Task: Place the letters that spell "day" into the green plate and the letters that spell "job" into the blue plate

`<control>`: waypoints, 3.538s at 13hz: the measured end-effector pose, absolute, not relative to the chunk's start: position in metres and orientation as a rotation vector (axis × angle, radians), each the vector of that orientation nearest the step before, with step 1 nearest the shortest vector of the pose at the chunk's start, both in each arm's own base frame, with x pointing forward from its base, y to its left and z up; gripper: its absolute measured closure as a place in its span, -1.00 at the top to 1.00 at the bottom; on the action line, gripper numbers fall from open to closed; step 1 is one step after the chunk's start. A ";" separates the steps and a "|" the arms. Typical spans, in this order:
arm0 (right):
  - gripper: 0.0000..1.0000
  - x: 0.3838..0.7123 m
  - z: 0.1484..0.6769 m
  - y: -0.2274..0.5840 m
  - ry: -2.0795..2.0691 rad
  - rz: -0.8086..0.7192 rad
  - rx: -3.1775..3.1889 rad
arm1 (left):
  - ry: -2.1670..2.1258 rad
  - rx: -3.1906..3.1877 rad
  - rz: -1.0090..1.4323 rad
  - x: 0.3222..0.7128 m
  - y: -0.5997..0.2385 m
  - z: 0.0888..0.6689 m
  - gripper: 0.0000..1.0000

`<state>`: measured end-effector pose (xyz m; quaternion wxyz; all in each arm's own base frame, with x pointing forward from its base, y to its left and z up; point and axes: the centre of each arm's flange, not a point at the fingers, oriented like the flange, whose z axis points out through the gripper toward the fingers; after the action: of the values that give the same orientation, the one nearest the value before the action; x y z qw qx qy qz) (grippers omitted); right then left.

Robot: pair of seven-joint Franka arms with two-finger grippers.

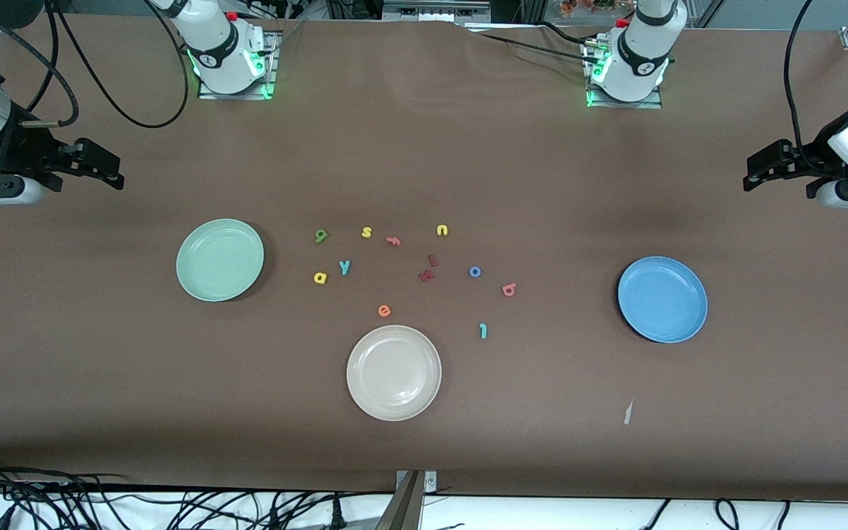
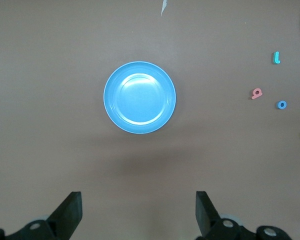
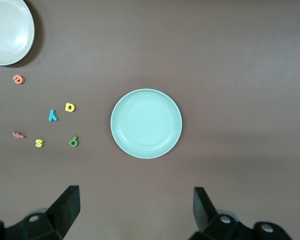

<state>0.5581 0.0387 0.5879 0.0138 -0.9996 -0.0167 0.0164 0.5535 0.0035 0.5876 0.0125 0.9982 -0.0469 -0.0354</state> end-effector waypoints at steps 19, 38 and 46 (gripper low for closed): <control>1.00 0.557 0.588 0.047 -0.077 0.051 -3.113 | -0.147 3.111 -0.113 0.554 0.003 0.587 1.00; 1.00 0.558 0.589 0.043 -0.064 0.043 -3.113 | -0.147 3.111 -0.113 0.554 0.003 0.587 1.00; 1.00 0.558 0.589 0.047 -0.075 0.043 -3.113 | -0.147 3.111 -0.113 0.554 0.003 0.587 1.00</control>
<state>0.5579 0.0466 0.5891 0.0138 -0.9995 -0.0241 0.0137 0.5539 0.0033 0.5868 0.0125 0.9982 -0.0471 -0.0362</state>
